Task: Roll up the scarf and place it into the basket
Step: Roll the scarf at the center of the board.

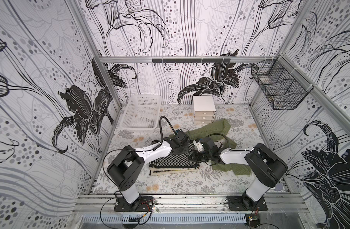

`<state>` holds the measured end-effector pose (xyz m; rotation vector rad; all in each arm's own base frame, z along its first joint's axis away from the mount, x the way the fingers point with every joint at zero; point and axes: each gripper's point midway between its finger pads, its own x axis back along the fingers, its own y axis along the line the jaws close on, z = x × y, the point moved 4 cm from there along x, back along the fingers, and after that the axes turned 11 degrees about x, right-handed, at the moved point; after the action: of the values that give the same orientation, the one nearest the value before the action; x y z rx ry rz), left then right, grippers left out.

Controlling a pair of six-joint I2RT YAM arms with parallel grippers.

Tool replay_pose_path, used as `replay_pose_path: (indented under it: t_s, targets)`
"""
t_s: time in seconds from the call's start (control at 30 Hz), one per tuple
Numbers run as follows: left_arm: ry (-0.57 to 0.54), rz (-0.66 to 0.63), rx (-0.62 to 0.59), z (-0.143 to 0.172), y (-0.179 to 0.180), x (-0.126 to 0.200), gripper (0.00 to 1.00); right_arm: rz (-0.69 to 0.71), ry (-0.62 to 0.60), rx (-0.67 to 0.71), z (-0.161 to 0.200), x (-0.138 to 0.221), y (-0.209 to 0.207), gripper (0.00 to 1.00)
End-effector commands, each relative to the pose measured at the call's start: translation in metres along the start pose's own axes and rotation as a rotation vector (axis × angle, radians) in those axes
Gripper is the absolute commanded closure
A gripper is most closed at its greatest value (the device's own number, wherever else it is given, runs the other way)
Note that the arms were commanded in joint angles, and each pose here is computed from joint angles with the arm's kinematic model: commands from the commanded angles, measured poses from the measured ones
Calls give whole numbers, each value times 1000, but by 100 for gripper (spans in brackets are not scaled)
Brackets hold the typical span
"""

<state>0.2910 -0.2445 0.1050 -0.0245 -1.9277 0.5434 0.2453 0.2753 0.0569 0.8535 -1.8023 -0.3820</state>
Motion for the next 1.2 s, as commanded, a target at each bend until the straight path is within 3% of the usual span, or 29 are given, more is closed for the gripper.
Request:
replay_pose_path:
  t_s: [0.0, 0.13, 0.33, 0.43, 0.53, 0.67, 0.77, 0.8, 0.87, 0.93, 1.17]
  targets:
    - [-9, 41, -22, 0, 1, 14, 86, 211, 141, -71, 40, -6, -43, 100]
    - [2, 142, -29, -2, -18, 8, 58, 213, 146, -69, 40, -5, -42, 100]
    - [44, 209, -36, -1, -38, -9, 52, 220, 145, -62, 39, -2, -42, 100]
    - [63, 215, -40, 0, -41, -20, 58, 219, 146, -61, 39, -2, -42, 100]
    - [50, 203, -29, -1, -39, -28, 86, 215, 145, -60, 38, -3, -41, 100]
    - [18, 184, -19, -9, -32, -32, 100, 208, 144, -54, 37, 0, -38, 100]
    - [4, 158, -21, -15, -25, -37, 100, 182, 139, -37, 34, 7, -30, 100]
    - [4, 151, -22, -16, -23, -39, 100, 183, 135, -28, 34, 11, -27, 96]
    - [4, 137, -20, -19, -18, -43, 100, 196, 101, -9, 29, 27, -20, 75]
    - [2, 125, -9, -22, -10, -47, 100, 246, 72, 13, 26, 45, -19, 63]
    - [33, 149, 7, -20, 0, -58, 100, 320, 5, 30, 12, 79, -22, 57]
